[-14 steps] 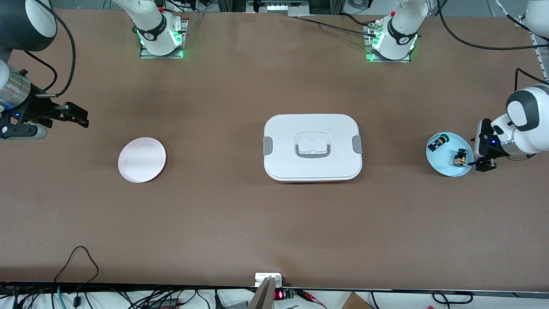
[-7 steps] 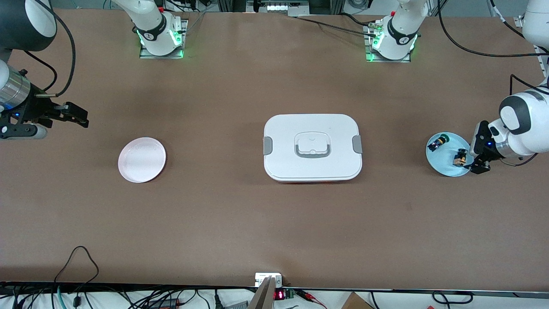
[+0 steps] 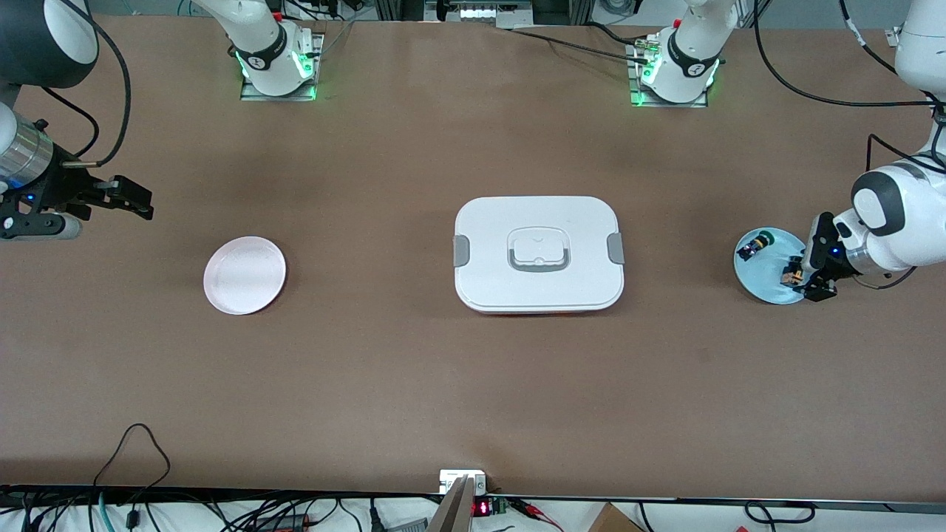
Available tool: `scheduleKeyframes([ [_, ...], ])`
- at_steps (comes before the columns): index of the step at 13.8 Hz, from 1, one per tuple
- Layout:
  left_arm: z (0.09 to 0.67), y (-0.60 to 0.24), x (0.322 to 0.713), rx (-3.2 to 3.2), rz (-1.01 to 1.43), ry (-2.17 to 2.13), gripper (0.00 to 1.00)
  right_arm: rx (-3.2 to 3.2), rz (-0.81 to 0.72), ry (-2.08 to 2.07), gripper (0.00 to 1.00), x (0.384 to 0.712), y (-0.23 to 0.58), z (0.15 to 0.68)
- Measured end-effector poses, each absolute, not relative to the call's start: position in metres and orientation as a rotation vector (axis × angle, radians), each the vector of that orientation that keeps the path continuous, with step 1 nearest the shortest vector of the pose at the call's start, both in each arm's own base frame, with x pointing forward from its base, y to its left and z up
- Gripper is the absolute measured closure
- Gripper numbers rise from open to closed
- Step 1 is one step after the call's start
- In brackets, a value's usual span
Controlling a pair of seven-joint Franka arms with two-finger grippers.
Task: Transfer orange switch to right arm and place
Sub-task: 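Lower the left gripper and grasp the orange switch in the dish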
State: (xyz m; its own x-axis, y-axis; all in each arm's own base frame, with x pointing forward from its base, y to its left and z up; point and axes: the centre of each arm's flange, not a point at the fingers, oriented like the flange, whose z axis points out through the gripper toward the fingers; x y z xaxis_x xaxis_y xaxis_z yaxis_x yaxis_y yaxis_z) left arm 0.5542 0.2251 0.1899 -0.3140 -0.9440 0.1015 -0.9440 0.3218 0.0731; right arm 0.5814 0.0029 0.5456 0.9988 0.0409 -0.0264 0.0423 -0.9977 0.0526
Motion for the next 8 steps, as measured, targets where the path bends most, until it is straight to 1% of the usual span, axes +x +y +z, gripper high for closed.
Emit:
scheduleKeyframes([
  [3,0.1854,0.2244,0.5528,1.764,0.003,-2.453,0.0,3.087,-0.045,0.065,0.0,0.5808,0.0033,0.5462],
  [4,0.1841,0.2241,0.5526,1.764,0.004,-2.453,0.05,3.087,-0.045,0.062,0.0,0.5808,0.0017,0.5467],
  [5,0.1832,0.2238,0.5527,1.763,0.005,-2.454,0.14,3.087,-0.048,0.058,0.0,0.5805,-0.0002,0.5469],
  [6,0.183,0.2237,0.5529,1.763,0.005,-2.454,0.27,3.087,-0.057,0.056,0.0,0.5799,-0.002,0.5465],
  [8,0.1832,0.2236,0.5531,1.764,0.006,-2.456,0.28,3.091,-0.071,0.059,0.0,0.5789,-0.0021,0.5457],
])
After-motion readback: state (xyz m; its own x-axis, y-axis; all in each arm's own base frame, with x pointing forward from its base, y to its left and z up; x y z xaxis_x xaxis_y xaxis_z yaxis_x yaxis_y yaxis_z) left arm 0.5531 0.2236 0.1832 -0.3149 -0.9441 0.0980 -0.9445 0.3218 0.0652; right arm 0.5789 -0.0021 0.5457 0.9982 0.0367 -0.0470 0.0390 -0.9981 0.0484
